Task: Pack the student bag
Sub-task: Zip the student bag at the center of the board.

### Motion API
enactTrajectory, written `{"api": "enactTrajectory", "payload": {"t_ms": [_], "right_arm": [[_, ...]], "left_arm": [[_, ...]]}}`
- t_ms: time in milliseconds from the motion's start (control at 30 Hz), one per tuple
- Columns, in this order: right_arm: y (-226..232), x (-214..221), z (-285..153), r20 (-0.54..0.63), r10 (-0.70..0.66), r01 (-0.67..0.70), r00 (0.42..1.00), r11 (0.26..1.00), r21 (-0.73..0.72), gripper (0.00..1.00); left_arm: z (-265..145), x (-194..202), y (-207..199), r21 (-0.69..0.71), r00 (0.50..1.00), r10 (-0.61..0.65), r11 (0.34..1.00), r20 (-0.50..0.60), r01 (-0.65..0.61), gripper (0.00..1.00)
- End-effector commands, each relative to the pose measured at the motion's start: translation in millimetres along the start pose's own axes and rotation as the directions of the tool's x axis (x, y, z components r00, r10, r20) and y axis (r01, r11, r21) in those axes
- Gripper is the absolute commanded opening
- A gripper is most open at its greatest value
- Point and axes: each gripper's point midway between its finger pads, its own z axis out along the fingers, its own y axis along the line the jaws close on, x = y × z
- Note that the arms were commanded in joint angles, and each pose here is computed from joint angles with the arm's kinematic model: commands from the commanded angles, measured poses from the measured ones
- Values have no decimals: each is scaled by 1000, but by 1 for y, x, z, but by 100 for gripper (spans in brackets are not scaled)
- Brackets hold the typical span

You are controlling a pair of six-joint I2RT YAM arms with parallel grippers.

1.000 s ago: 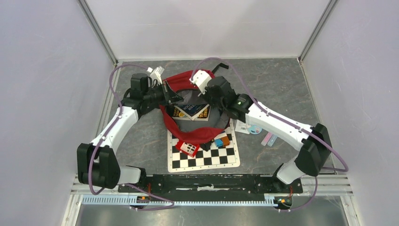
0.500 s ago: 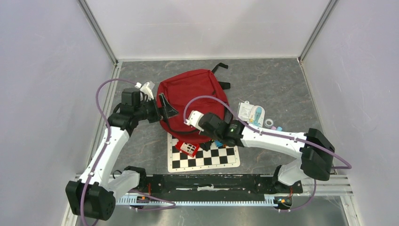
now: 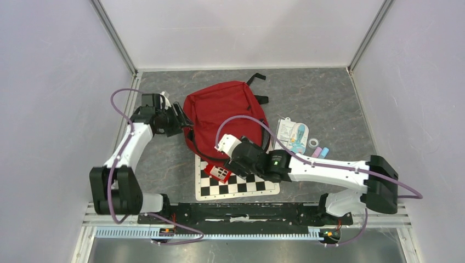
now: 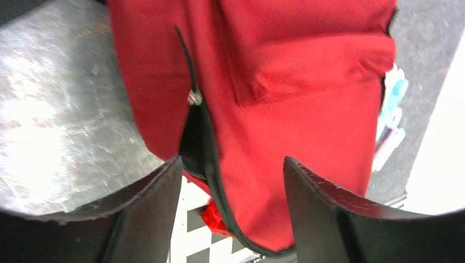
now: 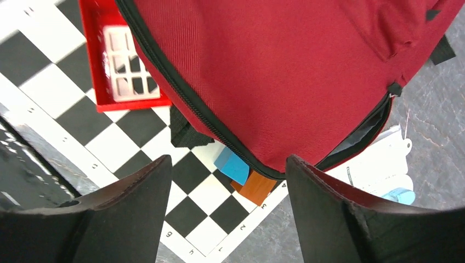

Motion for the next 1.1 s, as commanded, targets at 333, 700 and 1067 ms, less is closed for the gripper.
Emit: {"api": "enactTrajectory", "payload": {"t_ms": [333, 700, 1067], "right_arm": [[-19, -71, -40, 244, 221, -216, 944, 975, -44, 94], [-39, -55, -20, 181, 348, -354, 920, 935, 0, 96], [-87, -45, 3, 142, 471, -480, 871, 877, 36, 97]], "left_arm": [[57, -47, 14, 51, 999, -45, 998, -16, 46, 55], [80, -51, 14, 86, 995, -91, 992, -47, 95, 33], [89, -42, 9, 136, 988, -120, 982, -98, 133, 15]]}}
